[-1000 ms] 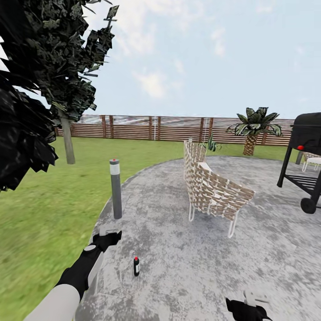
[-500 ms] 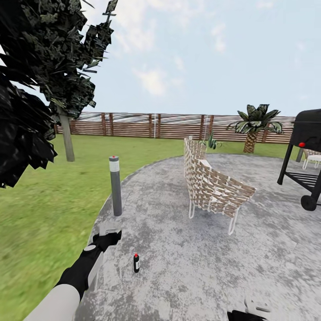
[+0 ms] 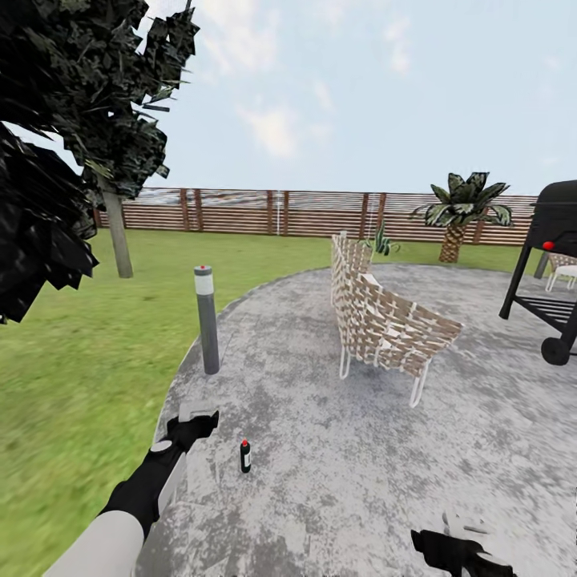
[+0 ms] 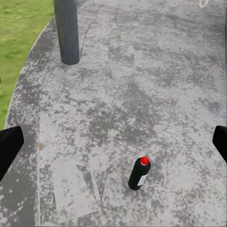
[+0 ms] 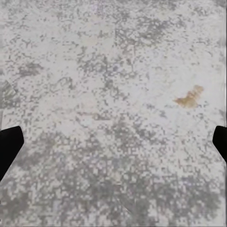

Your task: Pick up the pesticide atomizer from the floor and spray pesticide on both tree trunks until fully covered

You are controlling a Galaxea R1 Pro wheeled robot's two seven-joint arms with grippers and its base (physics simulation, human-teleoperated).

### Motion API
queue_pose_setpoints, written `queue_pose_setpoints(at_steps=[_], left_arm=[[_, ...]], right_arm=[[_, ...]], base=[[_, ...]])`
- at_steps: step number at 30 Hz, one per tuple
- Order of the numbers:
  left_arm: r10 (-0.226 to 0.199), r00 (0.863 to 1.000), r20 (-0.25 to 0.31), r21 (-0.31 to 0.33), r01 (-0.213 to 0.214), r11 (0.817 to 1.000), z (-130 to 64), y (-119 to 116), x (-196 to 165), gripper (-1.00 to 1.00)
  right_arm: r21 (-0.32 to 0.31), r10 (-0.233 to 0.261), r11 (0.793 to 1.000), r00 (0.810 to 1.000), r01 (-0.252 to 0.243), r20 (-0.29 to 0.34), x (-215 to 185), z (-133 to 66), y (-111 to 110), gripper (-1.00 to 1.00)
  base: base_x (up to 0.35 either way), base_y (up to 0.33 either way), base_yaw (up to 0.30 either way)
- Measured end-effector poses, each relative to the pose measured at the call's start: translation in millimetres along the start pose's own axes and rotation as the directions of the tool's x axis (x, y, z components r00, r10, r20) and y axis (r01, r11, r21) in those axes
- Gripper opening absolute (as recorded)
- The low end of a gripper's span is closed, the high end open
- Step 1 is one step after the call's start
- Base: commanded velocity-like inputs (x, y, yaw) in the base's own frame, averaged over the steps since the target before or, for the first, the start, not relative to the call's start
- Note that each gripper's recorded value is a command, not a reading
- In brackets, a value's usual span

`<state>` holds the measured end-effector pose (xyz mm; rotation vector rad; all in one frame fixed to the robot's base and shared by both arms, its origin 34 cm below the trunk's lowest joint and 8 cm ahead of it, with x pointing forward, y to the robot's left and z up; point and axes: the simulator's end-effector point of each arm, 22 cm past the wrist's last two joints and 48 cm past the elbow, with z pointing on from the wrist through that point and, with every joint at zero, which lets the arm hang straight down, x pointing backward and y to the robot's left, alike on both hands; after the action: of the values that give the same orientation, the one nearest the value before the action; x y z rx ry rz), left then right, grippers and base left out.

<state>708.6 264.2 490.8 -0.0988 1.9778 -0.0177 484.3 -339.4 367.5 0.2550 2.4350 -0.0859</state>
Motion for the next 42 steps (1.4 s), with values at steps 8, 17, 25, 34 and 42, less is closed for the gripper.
queue_pose_setpoints(at_steps=[8,17,25,34,42], left_arm=[[-0.001,0.997,0.076,0.004,0.001,1.000,9.7,-3.4,1.4,1.00],[0.002,0.999,0.039,0.000,-0.002,1.000,20.9,-1.9,30.0,1.00],[0.003,1.000,-0.006,-0.003,-0.003,1.000,29.7,0.1,57.9,1.00],[0.025,0.998,-0.057,0.007,-0.025,1.000,38.2,-3.5,90.0,1.00],[0.202,0.975,-0.092,0.127,-0.190,0.974,41.4,-47.7,124.0,1.00]], right_arm=[[0.010,-0.010,1.000,1.000,0.010,-0.013,3.1,6.0,-3.1,1.00],[0.013,-0.019,1.000,0.998,0.019,-0.059,21.1,16.7,-2.8,1.00],[0.018,-0.024,0.999,0.994,0.026,-0.103,38.7,26.0,-3.4,1.00],[0.025,-0.030,0.999,0.988,0.034,-0.152,59.1,35.4,-5.5,1.00],[0.031,-0.034,0.999,0.980,0.041,-0.196,77.7,42.9,-7.6,1.00]], base=[[0.000,0.000,0.071],[0.000,0.000,0.077],[0.000,0.000,0.070],[0.000,0.000,0.064],[0.000,0.000,0.046]])
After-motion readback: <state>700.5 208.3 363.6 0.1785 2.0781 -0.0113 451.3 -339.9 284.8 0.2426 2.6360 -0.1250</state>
